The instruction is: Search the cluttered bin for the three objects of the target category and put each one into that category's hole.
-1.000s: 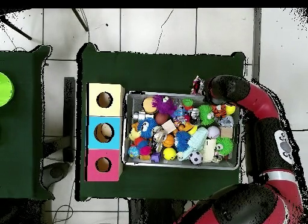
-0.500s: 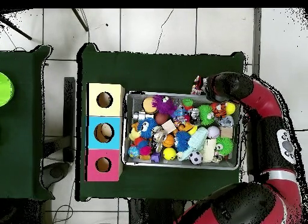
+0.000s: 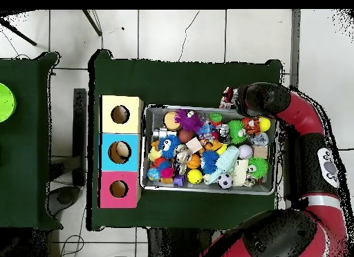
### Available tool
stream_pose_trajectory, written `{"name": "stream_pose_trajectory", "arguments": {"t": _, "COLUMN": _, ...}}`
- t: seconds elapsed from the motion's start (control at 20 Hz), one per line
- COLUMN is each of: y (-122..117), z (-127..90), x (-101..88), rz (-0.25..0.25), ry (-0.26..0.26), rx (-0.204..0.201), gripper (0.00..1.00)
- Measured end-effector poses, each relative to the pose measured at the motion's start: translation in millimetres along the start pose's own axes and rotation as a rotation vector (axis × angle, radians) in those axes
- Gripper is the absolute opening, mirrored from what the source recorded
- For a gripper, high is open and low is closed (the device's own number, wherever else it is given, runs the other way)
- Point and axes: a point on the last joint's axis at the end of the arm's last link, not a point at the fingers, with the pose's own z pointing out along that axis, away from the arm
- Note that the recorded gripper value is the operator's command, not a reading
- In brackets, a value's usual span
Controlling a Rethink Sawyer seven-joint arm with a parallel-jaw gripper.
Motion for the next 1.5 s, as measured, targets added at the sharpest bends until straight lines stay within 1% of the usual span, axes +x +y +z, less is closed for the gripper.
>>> {"name": "stream_pose_trajectory", "arguments": {"t": 0.45, "y": 12, "z": 10, "x": -3.1, "rz": -0.015, "ry": -0.037, "rx": 0.008, "gripper": 1.0}}
{"name": "stream_pose_trajectory", "arguments": {"t": 0.8, "y": 15, "z": 22, "x": 2.3, "rz": -0.007, "ry": -0.03, "rx": -0.004, "gripper": 1.0}}
{"name": "stream_pose_trajectory", "arguments": {"t": 0.85, "y": 15, "z": 26, "x": 4.7, "rz": -0.002, "ry": -0.026, "rx": -0.011, "gripper": 0.0}}
{"name": "stream_pose_trajectory", "arguments": {"t": 1.5, "y": 16, "z": 28, "x": 3.2, "rz": 0.003, "ry": -0.045, "rx": -0.011, "gripper": 0.0}}
